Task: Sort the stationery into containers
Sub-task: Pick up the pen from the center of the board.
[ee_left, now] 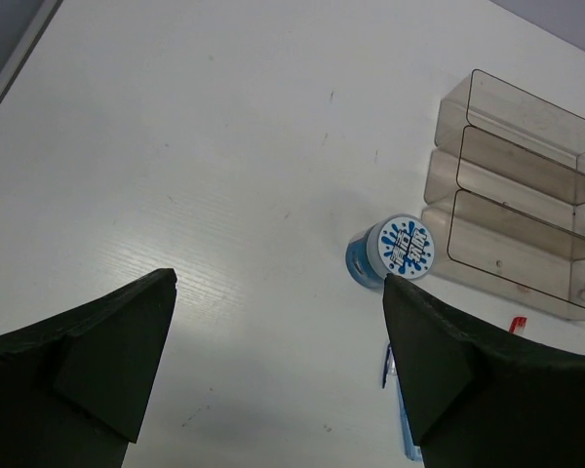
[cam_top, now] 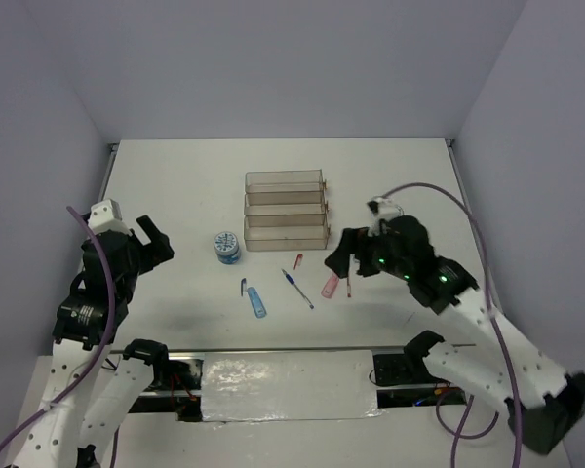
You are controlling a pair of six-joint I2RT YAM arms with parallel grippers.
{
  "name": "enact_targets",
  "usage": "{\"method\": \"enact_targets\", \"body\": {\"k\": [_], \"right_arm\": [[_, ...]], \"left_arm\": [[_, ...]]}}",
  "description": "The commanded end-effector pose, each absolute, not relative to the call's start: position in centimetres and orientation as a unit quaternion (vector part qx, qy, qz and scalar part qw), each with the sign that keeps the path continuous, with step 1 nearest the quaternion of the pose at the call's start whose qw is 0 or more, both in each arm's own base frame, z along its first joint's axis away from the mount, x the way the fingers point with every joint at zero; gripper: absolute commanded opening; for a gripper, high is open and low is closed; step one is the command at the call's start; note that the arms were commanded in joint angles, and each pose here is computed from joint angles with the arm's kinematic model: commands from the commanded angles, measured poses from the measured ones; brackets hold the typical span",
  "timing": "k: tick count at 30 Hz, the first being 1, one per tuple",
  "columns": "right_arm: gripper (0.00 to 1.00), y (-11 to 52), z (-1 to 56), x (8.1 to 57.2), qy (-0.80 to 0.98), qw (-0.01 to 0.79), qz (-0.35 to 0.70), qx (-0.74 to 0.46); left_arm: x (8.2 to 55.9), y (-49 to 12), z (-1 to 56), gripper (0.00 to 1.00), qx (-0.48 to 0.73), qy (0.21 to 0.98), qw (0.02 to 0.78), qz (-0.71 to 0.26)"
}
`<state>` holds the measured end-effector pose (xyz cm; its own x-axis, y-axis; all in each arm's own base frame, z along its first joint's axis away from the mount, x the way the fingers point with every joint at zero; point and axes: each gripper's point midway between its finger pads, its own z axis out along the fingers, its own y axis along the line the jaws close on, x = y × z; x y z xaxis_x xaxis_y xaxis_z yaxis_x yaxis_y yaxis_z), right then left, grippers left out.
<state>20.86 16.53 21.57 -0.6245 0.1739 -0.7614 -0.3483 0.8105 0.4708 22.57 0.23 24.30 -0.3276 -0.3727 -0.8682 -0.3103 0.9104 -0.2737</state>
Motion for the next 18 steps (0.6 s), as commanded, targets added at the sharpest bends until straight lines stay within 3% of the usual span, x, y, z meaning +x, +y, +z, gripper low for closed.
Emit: {"method": "enact_targets", "body": {"k": [1, 7, 11, 12, 18], "right_arm": [[1.00, 20.5, 20.9, 22.8, 0.866, 0.425, 0.234, -0.120], [0.99, 23.8, 13.6, 25.6, 0.912, 0.328, 0.051, -0.239], [0.88, 25.8, 10.5, 26.3, 0.913, 0.274, 0.031, -0.300], [0.81, 26.2, 9.1, 26.3, 0.916, 0.258, 0.023, -0.306], [0.71, 27.8, 5.5, 25.1, 0.918, 0.226, 0.039, -0.323]], "left_arm": [[22.7, 0.5, 24.6, 0.99, -0.226, 0.799, 0.556, -0.035], [22.6, 0.5, 24.8, 0.99, -0.218, 0.799, 0.559, -0.032], [22.9, 0.1, 24.6, 0.99, -0.204, 0.804, 0.557, -0.040], [22.9, 0.0, 24.7, 0.99, -0.202, 0.805, 0.557, -0.041], [22.8, -0.5, 25.0, 0.99, -0.190, 0.803, 0.563, -0.053]]}}
